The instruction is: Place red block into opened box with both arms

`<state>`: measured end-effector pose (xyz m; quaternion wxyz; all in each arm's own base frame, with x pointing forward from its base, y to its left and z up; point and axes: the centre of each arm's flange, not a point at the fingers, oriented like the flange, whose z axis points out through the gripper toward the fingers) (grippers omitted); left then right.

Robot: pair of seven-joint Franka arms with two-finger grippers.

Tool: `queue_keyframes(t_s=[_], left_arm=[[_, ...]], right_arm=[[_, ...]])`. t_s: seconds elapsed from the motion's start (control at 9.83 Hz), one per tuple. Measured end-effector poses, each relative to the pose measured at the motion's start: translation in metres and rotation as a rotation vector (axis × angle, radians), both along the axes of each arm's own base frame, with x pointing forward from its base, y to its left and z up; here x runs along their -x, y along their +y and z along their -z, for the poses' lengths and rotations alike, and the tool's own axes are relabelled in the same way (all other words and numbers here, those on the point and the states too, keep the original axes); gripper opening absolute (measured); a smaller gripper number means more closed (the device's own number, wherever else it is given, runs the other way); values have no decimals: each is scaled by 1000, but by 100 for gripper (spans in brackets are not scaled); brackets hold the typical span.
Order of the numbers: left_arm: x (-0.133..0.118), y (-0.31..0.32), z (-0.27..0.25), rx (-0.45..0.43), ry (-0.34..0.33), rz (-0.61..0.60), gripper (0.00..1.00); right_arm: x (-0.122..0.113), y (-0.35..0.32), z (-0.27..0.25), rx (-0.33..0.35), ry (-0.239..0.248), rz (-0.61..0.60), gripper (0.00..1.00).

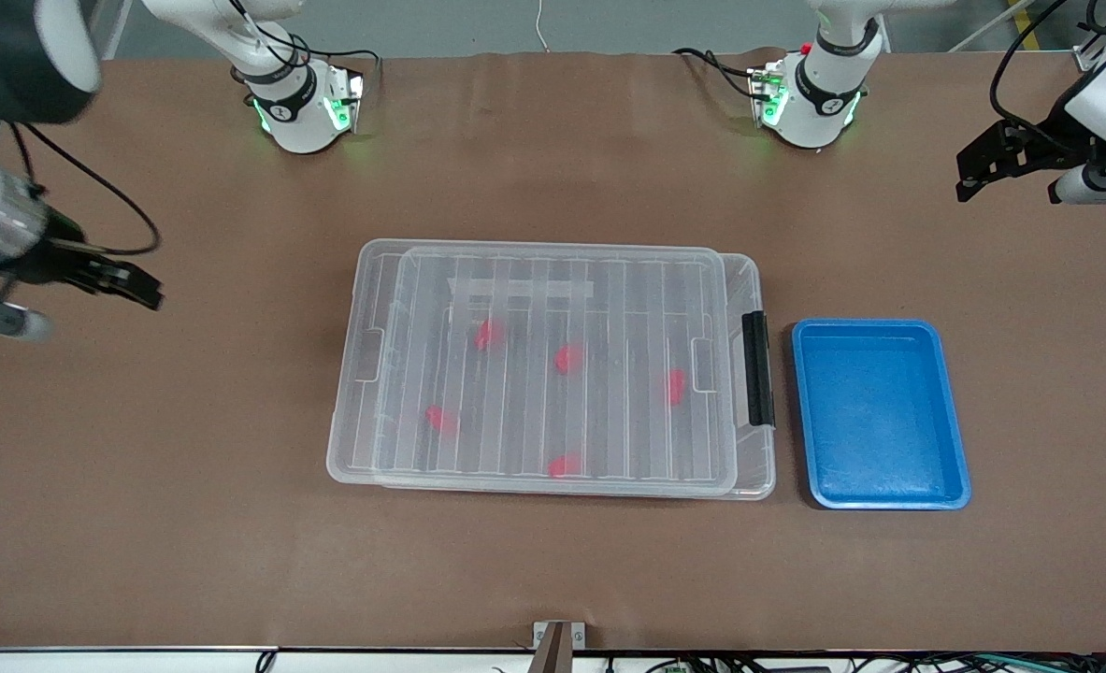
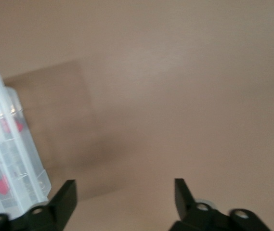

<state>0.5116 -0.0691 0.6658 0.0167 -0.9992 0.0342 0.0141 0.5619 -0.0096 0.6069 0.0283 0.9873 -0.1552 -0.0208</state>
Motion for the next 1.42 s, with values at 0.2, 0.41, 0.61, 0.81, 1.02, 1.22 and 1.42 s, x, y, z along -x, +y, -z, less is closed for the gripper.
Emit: queue_keyframes(t_s=[0.2,0.41,0.61,0.81,1.02,1.22,1.42], left_arm=[[0,1,0,0,2,-1,100],[0,2,0,0,3,-4,100],[0,6,0,0,3,-12,100],[0,8,0,0,2,-14,100],[-1,7,0,1,1,-14,100],[-1,7,-1,1,0,-14,100],[-1,7,0,1,1,-14,100]], right_arm=[[25,-33,-40,-40,30,-67,100],[31,-41,-48,-77,23,-107,100],[26,-39,-46,-96,6,-111,100],[25,-46,-42,-98,10,-99,100],[26,-51,-41,-100,13,-96,100],[26,-51,-40,-100,13,-100,100],[26,-51,-40,-100,13,-101,100]])
